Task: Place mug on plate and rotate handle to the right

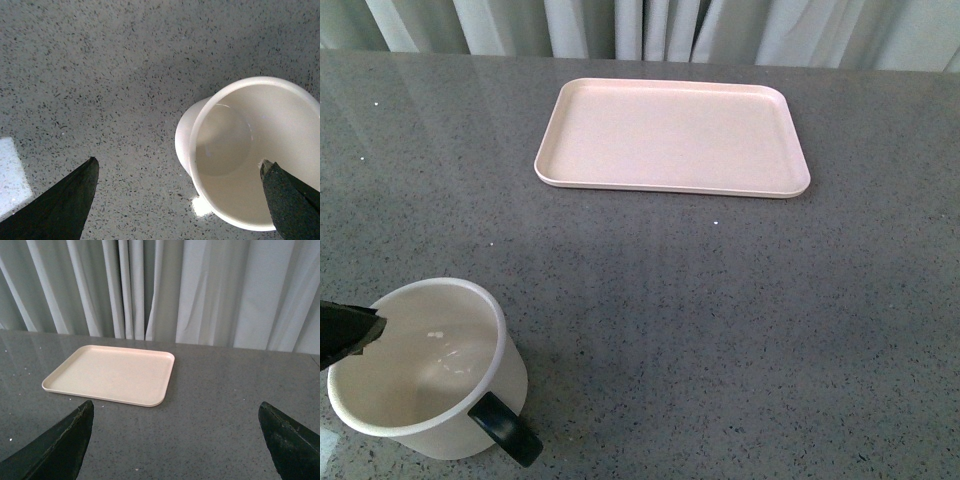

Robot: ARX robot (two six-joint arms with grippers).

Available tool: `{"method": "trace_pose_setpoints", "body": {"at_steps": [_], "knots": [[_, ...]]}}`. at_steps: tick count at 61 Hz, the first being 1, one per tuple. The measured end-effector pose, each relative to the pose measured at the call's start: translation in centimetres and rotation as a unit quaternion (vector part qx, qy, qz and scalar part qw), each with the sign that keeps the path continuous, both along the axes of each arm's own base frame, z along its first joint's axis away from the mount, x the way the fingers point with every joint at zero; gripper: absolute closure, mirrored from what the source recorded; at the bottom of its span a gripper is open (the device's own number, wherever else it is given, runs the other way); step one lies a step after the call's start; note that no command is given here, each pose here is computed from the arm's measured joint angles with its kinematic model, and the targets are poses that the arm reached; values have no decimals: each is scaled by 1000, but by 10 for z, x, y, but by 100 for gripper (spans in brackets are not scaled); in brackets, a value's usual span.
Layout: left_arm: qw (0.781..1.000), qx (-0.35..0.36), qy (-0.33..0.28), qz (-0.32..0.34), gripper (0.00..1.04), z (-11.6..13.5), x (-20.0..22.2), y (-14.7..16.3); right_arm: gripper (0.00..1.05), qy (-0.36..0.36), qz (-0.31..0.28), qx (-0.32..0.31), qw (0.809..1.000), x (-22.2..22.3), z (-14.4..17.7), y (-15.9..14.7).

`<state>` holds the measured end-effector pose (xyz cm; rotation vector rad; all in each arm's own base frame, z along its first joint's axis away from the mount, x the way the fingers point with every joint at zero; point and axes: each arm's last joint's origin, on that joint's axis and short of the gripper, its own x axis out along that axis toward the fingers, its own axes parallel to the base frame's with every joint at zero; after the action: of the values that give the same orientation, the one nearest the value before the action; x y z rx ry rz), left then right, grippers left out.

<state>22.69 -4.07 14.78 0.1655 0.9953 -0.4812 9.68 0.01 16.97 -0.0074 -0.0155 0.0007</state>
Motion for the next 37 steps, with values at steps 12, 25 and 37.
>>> {"method": "trace_pose_setpoints", "body": {"at_steps": [12,25,37], "knots": [[1000,2,7,-4,9,-7,12,-2,9,0,0,0,1000,0,0,0],[1000,13,16,-7,9,-15,20,-5,9,0,0,0,1000,0,0,0],[999,20,25,-18,9,-21,24,-9,9,0,0,0,1000,0,0,0]]}}
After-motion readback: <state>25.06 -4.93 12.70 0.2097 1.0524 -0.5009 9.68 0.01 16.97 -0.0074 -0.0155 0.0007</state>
